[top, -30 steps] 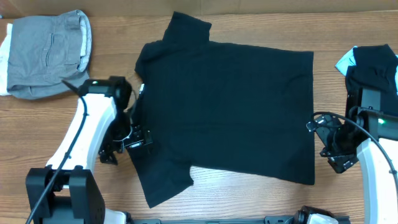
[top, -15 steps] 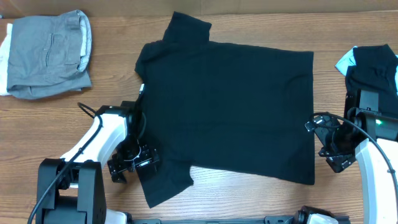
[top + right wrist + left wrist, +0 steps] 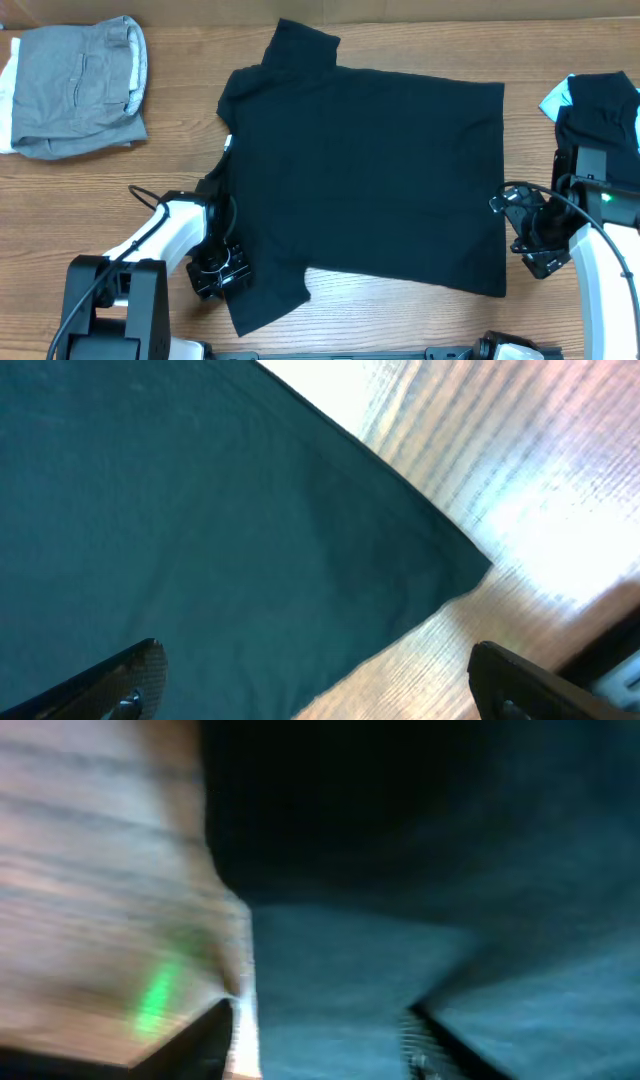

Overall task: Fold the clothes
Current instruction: 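Grasp the bottom hem corners with the left and right grippers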

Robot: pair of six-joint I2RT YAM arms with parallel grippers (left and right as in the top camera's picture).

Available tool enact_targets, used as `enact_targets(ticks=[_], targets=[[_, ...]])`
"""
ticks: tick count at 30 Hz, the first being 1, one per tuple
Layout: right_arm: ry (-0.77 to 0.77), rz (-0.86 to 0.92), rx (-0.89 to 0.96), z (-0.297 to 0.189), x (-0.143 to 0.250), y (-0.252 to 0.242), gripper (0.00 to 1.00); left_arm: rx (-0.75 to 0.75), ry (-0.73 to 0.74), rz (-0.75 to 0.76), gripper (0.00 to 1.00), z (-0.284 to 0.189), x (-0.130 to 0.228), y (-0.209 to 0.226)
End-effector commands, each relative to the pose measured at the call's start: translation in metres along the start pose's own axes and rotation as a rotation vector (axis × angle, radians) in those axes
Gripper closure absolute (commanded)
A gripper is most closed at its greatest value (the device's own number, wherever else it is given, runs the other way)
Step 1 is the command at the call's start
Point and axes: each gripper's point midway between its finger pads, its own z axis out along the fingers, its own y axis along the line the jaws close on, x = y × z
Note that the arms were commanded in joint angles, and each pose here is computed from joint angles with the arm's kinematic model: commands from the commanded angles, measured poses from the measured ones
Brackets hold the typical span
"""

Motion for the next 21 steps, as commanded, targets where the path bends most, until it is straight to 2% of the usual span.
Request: enact_targets(ticks=[1, 2, 4, 11, 14, 21], targets=[[0.025, 0.006, 0.005, 0.015, 0.009, -0.006, 0.00, -0.035, -0.004, -0.016, 0.65, 0.009, 0.001, 0.009], [0.047, 0.007, -0.004, 0.024, 0.014, -0.007, 0.00, -0.035, -0.004, -0.013, 0.78, 0.009, 0.001, 0.009], [0.073, 0.009, -0.013, 0.034, 0.020, -0.008, 0.04, -0.035, -0.004, -0.013, 0.96, 0.009, 0.001, 0.009], [0.102, 0.036, 0.003, 0.045, 0.028, -0.015, 0.36, -0.027, 0.000, -0.013, 0.96, 0.008, 0.002, 0.008], [0.100, 0.043, 0.000, 0.045, 0.027, -0.014, 0.45, -0.018, 0.004, -0.005, 0.96, 0.002, 0.001, 0.004], [0.143, 0.120, 0.047, 0.057, 0.041, -0.029, 0.46, 0.025, -0.064, 0.044, 0.96, -0.030, -0.020, -0.016]])
